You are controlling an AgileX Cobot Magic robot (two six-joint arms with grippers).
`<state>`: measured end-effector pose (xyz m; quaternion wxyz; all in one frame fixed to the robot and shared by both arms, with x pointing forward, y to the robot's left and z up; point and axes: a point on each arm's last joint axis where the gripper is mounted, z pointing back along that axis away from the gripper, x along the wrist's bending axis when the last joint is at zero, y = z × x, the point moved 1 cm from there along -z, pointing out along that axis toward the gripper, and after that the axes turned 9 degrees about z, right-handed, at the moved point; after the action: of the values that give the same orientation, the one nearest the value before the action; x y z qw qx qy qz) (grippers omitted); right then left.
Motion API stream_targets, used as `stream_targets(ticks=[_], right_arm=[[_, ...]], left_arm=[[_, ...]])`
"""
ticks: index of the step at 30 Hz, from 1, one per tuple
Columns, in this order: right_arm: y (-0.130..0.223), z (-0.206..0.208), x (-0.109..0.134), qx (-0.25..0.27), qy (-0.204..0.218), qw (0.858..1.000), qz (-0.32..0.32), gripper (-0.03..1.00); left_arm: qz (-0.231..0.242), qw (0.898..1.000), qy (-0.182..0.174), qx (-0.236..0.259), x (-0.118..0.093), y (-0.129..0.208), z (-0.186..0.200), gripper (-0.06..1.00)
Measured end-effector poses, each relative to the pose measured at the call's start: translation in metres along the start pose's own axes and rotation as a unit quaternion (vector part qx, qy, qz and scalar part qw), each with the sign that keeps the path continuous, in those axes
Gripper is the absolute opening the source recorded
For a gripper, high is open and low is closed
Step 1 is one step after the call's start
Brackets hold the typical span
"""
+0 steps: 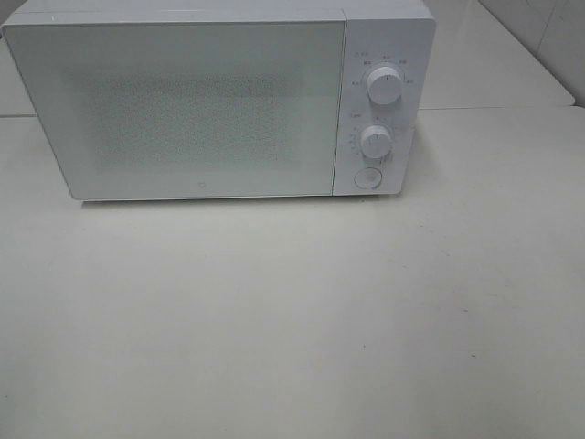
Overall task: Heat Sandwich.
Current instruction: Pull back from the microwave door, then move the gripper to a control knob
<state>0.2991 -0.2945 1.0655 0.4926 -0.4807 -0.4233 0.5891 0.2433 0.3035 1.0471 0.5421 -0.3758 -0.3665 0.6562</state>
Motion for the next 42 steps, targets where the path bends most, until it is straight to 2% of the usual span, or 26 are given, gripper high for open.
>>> stream_targets(ticks=[3, 8, 15, 18, 26, 31, 42], right_arm=[[-0.008, -0.010, 0.003, -0.022, -0.028, 0.999, 0.036, 0.65], [-0.013, -0.029, 0.008, -0.025, -0.061, 0.994, 0.084, 0.65], [-0.015, -0.074, 0.023, -0.011, -0.104, 0.991, 0.085, 0.65], [-0.015, -0.086, 0.029, -0.014, -0.109, 0.990, 0.086, 0.65], [-0.012, -0.133, 0.060, -0.050, -0.130, 0.988, 0.063, 0.65], [-0.006, -0.143, 0.070, -0.048, -0.137, 0.988, 0.051, 0.65], [0.024, -0.170, 0.112, -0.015, -0.179, 0.982, 0.054, 0.65]], left_arm=[[0.000, 1.000, 0.000, 0.000, 0.000, 0.000, 0.000, 0.73], [0.000, 1.000, 0.000, 0.000, 0.000, 0.000, 0.000, 0.73], [0.000, 1.000, 0.000, 0.000, 0.000, 0.000, 0.000, 0.73], [0.000, 1.000, 0.000, 0.000, 0.000, 0.000, 0.000, 0.73], [0.000, 1.000, 0.000, 0.000, 0.000, 0.000, 0.000, 0.73], [0.000, 1.000, 0.000, 0.000, 0.000, 0.000, 0.000, 0.73], [0.000, 1.000, 0.000, 0.000, 0.000, 0.000, 0.000, 0.73]])
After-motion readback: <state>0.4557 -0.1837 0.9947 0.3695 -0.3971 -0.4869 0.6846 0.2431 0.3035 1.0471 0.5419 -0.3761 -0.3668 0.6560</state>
